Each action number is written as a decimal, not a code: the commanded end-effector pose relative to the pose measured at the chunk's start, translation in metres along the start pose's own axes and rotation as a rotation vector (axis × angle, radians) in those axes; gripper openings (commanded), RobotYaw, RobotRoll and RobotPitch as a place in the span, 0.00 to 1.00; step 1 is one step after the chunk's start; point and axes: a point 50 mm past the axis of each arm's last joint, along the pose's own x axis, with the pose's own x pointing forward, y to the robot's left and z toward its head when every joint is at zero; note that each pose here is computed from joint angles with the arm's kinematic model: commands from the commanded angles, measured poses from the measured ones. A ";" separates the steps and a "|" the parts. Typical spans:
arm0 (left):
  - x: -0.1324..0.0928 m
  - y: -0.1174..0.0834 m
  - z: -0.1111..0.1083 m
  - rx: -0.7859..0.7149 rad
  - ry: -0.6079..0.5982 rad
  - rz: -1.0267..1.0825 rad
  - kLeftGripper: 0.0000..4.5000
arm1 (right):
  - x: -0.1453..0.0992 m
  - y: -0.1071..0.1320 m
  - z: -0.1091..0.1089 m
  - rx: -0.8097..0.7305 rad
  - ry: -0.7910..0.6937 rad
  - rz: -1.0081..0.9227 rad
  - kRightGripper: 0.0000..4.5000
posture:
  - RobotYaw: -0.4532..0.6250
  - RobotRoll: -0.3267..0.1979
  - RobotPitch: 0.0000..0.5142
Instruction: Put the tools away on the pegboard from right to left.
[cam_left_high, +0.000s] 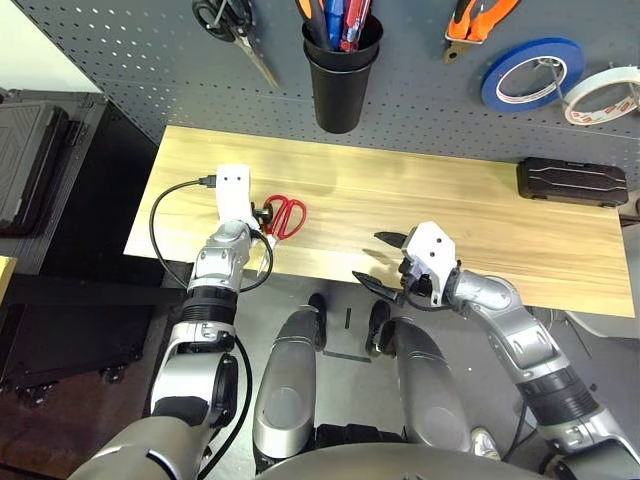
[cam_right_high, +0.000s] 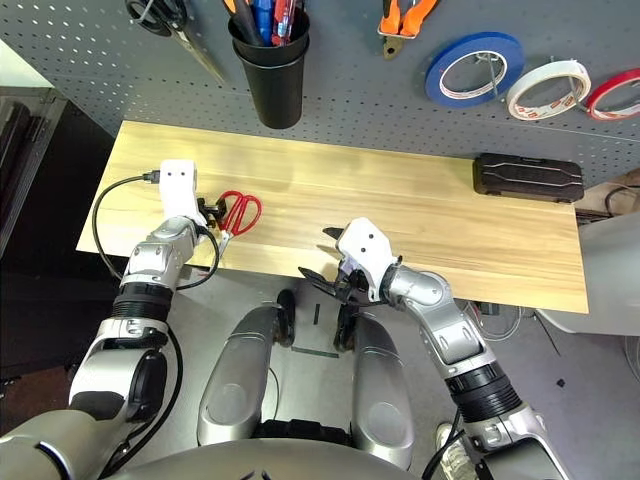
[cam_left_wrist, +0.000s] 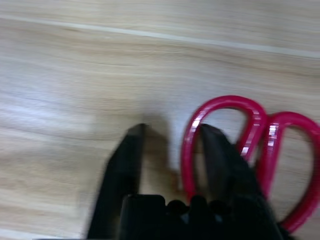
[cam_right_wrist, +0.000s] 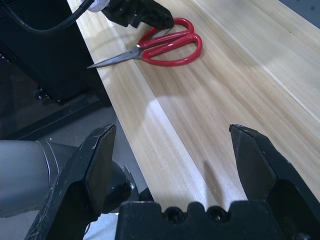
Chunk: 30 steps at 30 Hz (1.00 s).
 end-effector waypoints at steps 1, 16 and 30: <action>0.000 0.001 -0.037 0.006 0.147 0.012 0.15 | -0.002 0.003 -0.004 0.019 0.014 0.014 1.00 | 0.52 0.62 0.79; -0.013 0.012 -0.019 -0.132 0.004 0.066 0.00 | 0.014 -0.003 -0.001 -0.023 -0.038 0.037 1.00 | 0.59 0.62 0.70; -0.057 0.030 0.018 -0.184 -0.289 0.139 0.00 | 0.011 -0.027 0.031 0.004 -0.363 -0.048 1.00 | 0.69 0.62 0.57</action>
